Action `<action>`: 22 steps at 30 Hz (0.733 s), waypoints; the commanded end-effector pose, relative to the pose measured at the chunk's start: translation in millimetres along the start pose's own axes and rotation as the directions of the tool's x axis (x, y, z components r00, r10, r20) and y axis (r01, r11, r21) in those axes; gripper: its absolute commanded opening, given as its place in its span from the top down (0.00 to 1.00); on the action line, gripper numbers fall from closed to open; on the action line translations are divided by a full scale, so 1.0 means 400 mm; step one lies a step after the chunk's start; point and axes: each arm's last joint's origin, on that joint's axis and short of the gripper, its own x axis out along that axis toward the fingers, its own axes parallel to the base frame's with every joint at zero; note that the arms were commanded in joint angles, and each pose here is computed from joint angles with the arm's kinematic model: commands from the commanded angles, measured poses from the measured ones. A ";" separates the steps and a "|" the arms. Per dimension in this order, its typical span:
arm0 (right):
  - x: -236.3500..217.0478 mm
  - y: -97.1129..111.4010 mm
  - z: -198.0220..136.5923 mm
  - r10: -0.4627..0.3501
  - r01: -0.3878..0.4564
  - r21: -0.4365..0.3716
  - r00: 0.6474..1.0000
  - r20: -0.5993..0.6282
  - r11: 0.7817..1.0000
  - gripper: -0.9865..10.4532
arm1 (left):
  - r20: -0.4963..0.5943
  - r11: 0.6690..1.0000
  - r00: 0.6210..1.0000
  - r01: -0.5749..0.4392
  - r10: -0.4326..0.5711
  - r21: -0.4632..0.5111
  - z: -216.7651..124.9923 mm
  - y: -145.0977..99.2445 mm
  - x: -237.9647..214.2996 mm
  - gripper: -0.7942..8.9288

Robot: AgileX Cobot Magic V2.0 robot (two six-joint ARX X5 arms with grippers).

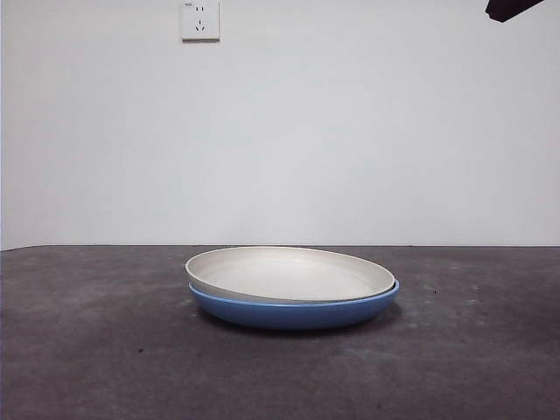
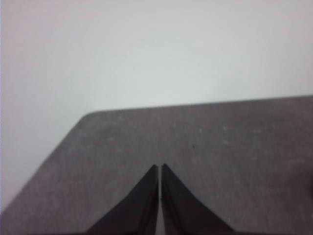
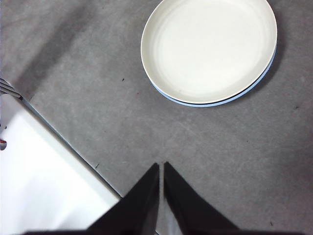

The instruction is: Pick up the white plate, put it on the blue plate, put it on desk

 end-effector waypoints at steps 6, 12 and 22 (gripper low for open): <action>-0.001 0.004 0.007 0.006 -0.006 -0.021 1.000 0.010 1.000 0.91 | -0.017 1.000 1.000 -0.001 0.001 -0.002 -0.064 -0.005 0.000 0.91; -0.001 0.004 0.007 0.006 -0.006 -0.021 1.000 0.010 1.000 0.91 | -0.057 1.000 0.998 0.002 -0.003 -0.007 -0.096 -0.008 0.004 0.91; -0.001 0.004 0.007 0.006 -0.006 -0.021 1.000 0.010 1.000 0.91 | -0.107 1.000 0.994 0.006 -0.007 -0.009 -0.137 -0.011 0.011 0.91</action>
